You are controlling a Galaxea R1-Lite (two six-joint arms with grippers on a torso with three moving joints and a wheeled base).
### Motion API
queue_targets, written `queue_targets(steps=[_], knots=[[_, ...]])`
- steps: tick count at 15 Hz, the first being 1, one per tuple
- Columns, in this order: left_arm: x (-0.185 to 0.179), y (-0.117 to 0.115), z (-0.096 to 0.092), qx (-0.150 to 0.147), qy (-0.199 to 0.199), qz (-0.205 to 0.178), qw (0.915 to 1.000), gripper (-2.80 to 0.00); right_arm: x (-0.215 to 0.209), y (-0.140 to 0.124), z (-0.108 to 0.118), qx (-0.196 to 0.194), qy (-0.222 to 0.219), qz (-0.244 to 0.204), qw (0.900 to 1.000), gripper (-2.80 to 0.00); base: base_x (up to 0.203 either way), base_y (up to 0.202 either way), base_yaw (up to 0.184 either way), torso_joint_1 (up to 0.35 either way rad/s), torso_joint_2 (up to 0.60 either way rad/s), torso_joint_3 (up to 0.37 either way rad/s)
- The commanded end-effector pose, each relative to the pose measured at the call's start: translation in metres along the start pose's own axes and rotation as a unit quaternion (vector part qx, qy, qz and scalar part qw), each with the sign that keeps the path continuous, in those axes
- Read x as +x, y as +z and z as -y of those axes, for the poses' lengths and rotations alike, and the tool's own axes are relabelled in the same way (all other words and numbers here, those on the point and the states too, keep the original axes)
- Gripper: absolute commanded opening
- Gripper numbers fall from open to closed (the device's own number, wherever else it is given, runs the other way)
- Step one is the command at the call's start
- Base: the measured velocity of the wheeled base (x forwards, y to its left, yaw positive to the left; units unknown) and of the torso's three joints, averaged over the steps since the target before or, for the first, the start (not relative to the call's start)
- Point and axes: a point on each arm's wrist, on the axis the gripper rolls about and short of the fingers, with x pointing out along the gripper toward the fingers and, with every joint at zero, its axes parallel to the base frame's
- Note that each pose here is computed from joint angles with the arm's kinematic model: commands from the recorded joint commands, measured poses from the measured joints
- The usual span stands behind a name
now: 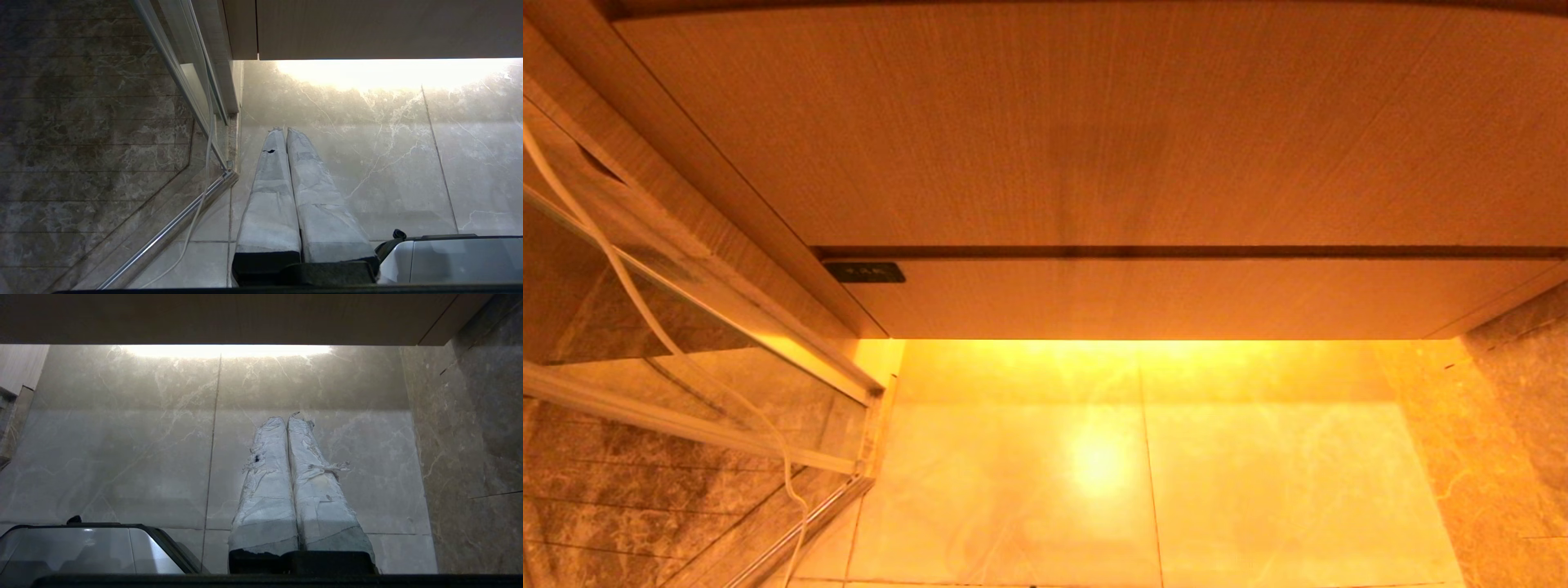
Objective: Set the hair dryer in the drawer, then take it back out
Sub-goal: Pull open the drawer
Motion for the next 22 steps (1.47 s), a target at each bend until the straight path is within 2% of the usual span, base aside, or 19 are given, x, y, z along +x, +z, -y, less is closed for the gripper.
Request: queue_targets(steps=[1,6,8,9,11,12,14,17,20,22], knots=[[0.0,0.0,0.0,0.0,0.0,-0.001,1.0,-2.8,0.0,0.0,0.0,-0.003,0.001,-0.001,1.0,-2.8,0.0,0.0,0.0,0.0,0.0,0.0],[0.0,0.0,0.0,0.0,0.0,0.0,1.0,-2.8,-0.002,0.005,0.0,-0.01,0.003,0.009,1.0,-2.8,0.0,0.0,0.0,0.0,0.0,0.0],[0.0,0.0,0.0,0.0,0.0,0.0,1.0,-2.8,-0.011,0.042,0.0,-0.011,0.006,0.045,0.999,-2.8,0.0,0.0,0.0,0.0,0.0,0.0],[0.0,0.0,0.0,0.0,0.0,-0.001,1.0,-2.8,-0.016,0.067,0.001,-0.012,0.006,0.049,0.999,-2.8,0.0,0.0,0.0,0.0,0.0,0.0],[0.0,0.0,0.0,0.0,0.0,0.0,1.0,-2.8,-0.013,0.128,0.002,-0.013,0.012,0.01,1.0,-2.8,0.0,0.0,0.0,0.0,0.0,0.0],[0.0,0.0,0.0,0.0,0.0,0.0,1.0,-2.8,0.0,0.153,0.002,-0.014,0.02,-0.037,0.999,-2.8,0.0,0.0,0.0,0.0,0.0,0.0],[0.0,0.0,0.0,0.0,0.0,-0.001,1.0,-2.8,0.033,0.186,0.001,-0.017,0.06,-0.116,0.991,-2.8,0.0,0.0,0.0,0.0,0.0,0.0],[0.0,0.0,0.0,0.0,0.0,-0.001,1.0,-2.8,0.089,0.214,-0.004,-0.025,0.148,-0.199,0.968,-2.8,0.0,0.0,0.0,0.0,0.0,0.0],[0.0,0.0,0.0,0.0,0.0,0.0,1.0,-2.8,0.15,0.217,-0.017,-0.028,0.226,-0.309,0.923,-2.8,0.0,0.0,0.0,0.0,0.0,0.0],[0.0,0.0,0.0,0.0,0.0,-0.001,1.0,-2.8,0.181,0.212,-0.026,-0.046,0.262,-0.359,0.895,-2.8,0.0,0.0,0.0,0.0,0.0,0.0]])
